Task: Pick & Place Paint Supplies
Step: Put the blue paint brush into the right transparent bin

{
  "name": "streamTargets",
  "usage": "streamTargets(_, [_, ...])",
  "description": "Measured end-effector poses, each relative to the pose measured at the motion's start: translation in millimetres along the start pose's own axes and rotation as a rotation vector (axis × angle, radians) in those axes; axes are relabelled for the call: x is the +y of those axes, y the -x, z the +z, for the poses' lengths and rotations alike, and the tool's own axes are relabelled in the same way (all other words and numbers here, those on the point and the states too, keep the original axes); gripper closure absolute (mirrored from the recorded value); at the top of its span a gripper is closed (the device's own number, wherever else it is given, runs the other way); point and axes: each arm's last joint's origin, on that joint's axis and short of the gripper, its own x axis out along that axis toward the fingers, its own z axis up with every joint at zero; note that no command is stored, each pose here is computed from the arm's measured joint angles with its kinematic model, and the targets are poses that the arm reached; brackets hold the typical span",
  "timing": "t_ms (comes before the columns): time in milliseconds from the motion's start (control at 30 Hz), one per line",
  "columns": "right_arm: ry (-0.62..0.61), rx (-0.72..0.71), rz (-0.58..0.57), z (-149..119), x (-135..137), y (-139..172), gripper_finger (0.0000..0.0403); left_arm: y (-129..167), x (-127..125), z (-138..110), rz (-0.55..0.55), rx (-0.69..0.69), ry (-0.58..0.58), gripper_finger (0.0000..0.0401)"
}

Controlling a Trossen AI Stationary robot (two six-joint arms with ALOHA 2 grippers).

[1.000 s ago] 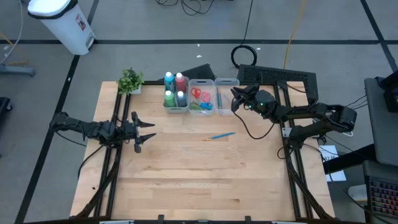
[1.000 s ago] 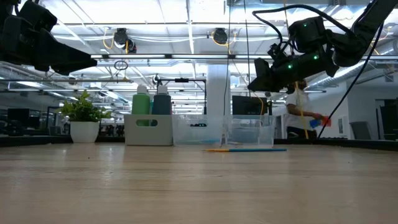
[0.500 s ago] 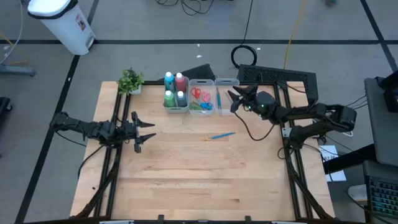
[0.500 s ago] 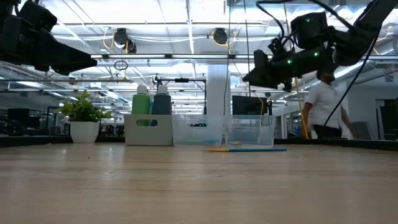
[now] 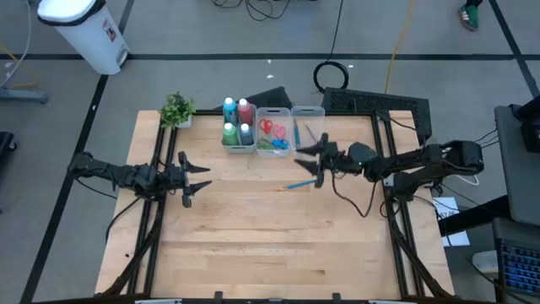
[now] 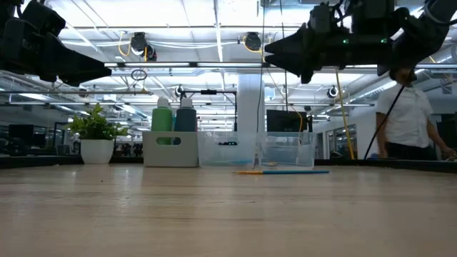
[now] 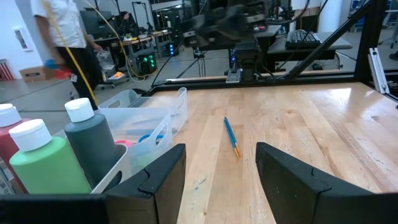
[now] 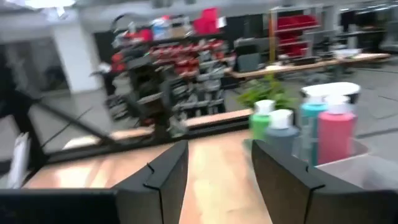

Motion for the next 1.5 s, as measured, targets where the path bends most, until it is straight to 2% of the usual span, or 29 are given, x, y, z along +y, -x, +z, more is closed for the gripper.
streamTargets(200, [0.059, 0.128, 0.113, -8, 32, -3, 0.0235, 0, 0, 0, 0.000, 0.000, 0.000, 0.0199])
streamTargets(367, [0.162, 0.308, 0.100, -22, 53, -11, 0.0238, 0, 0, 0, 0.000, 0.000, 0.000, 0.0199])
streamTargets(500, [0.222, 0.420, 0.133, -42, 64, -26, 0.0240, 0, 0, 0, 0.000, 0.000, 0.000, 0.0199])
streamTargets(767, [0.306, 0.718, 0.124, -90, 64, -65, 0.0243, 0, 0, 0, 0.000, 0.000, 0.000, 0.0199])
streamTargets(933, [0.328, 0.895, 0.104, -113, 59, -79, 0.0243, 0, 0, 0, 0.000, 0.000, 0.000, 0.0199])
streamTargets(1167, [0.315, 0.953, 0.092, -117, 56, -80, 0.0250, 0, 0, 0, 0.000, 0.000, 0.000, 0.0199])
streamTargets(1267, [0.268, 0.960, 0.142, -113, 57, -79, 0.0254, 0, 0, 0, 0.000, 0.000, 0.000, 0.0199])
streamTargets(1367, [0.272, 0.950, 0.176, -105, 59, -77, 0.0258, 0, 0, 0, 0.000, 0.000, 0.000, 0.0199])
streamTargets(1500, [0.313, 0.871, 0.119, -93, 59, -81, 0.0259, 0, 0, 0, 0.000, 0.000, 0.000, 0.0199])
